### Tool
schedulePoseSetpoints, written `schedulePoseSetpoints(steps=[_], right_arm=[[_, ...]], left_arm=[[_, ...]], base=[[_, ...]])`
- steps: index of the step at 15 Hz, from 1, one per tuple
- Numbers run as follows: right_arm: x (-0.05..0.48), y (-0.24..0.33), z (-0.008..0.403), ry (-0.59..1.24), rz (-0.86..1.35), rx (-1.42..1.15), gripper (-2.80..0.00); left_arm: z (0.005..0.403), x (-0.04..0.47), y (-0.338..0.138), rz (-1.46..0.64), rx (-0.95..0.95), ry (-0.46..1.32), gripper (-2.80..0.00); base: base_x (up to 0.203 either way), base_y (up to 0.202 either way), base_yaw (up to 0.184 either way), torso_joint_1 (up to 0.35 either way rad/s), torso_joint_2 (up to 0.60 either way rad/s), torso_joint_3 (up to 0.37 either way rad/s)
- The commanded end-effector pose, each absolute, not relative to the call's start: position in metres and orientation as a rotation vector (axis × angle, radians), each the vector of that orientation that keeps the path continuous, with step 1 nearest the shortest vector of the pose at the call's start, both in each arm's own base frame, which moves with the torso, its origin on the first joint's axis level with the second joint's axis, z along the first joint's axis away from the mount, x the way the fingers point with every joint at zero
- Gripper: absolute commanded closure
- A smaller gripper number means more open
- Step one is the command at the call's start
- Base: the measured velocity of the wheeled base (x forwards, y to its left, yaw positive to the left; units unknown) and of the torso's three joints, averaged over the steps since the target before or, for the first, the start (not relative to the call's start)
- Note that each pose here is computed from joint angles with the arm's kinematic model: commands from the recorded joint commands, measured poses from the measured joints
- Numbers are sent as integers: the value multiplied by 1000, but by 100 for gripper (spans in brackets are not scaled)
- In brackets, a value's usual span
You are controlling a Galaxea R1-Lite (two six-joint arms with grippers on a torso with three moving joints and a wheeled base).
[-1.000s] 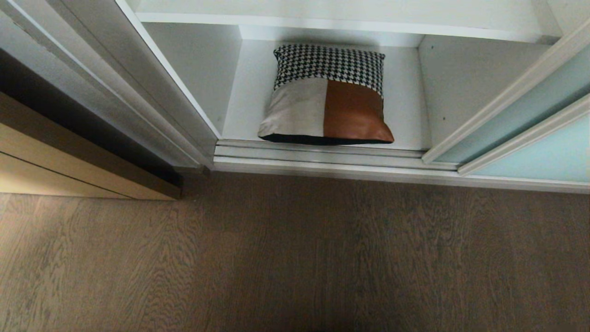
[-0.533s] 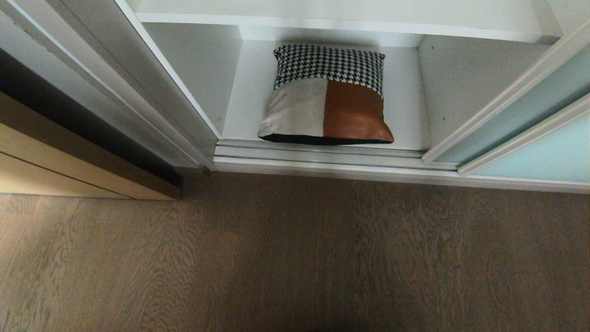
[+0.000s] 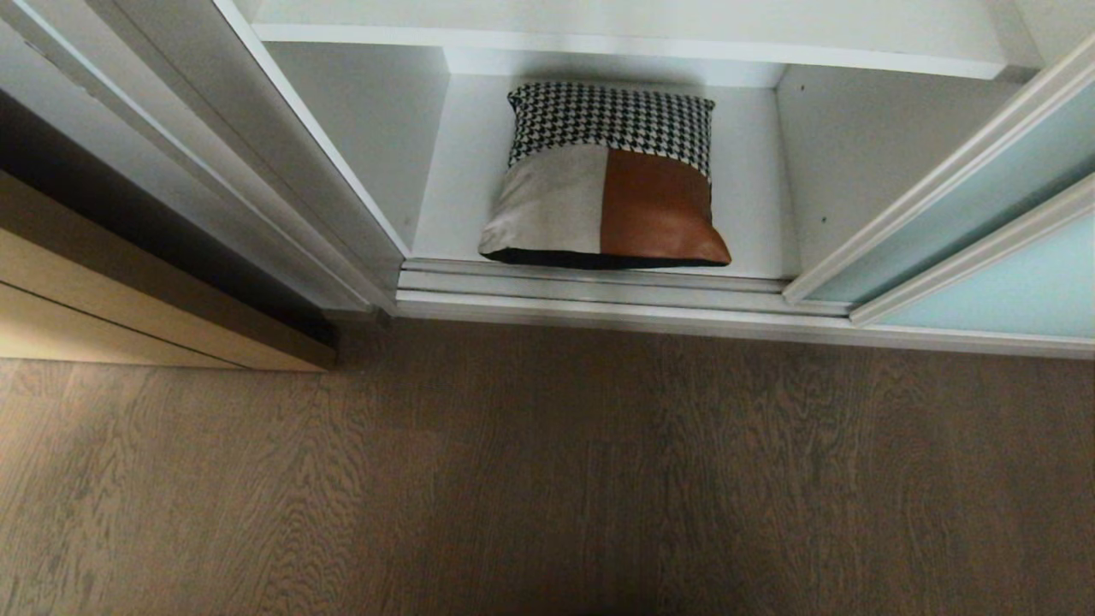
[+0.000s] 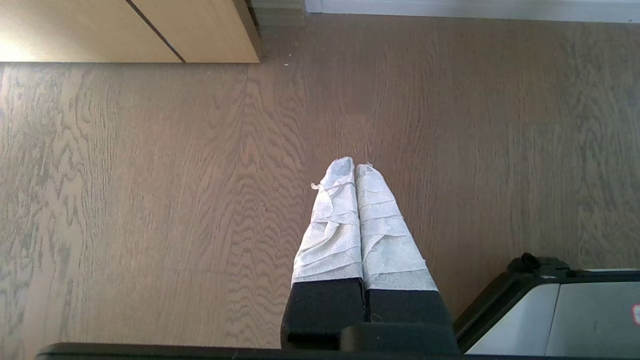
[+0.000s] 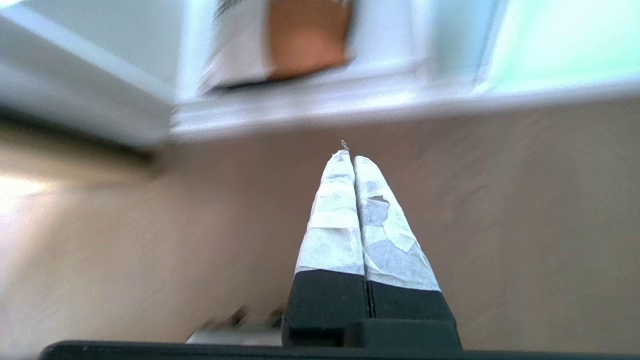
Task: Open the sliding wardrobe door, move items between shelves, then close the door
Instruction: Close the door
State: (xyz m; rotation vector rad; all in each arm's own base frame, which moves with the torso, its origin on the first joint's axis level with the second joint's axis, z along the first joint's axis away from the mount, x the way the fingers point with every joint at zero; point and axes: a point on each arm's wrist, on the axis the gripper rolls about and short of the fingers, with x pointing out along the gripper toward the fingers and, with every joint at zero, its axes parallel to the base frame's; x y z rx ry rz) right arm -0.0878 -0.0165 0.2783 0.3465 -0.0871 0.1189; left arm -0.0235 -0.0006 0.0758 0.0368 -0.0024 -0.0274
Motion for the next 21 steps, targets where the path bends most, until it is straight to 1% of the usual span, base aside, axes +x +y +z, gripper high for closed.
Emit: schedulePoseSetpoints(steps=[1, 4, 7, 10, 15, 18, 19, 21], right_arm=[[-89, -19, 311, -143, 78, 320, 0], [-100, -24, 352, -242, 11, 325, 0], [-118, -28, 379, -298, -32, 309, 0], [-115, -31, 405, -340, -153, 306, 0], [-102, -29, 422, -345, -224, 289, 0], [-75, -25, 424, -299, -268, 287, 0], [-70, -25, 428, -316, -283, 296, 0], [-78, -25, 425, -321, -254, 268, 0]], left_arm=[[76, -23, -1, -28, 37, 3, 0], [76, -23, -1, -28, 37, 3, 0], [76, -23, -1, -28, 37, 4, 0], [76, -23, -1, -28, 37, 4, 0], [76, -23, -1, -28, 37, 4, 0], [76, -23, -1, -28, 37, 4, 0], [76, -23, -1, -28, 37, 3, 0], [76, -23, -1, -28, 37, 4, 0]], base=[[0, 0, 0, 0, 0, 0], [0, 0, 0, 0, 0, 0], [0, 0, 0, 0, 0, 0], [0, 0, 0, 0, 0, 0], [0, 0, 0, 0, 0, 0], [0, 0, 0, 0, 0, 0], [0, 0, 0, 0, 0, 0], [0, 0, 0, 0, 0, 0]])
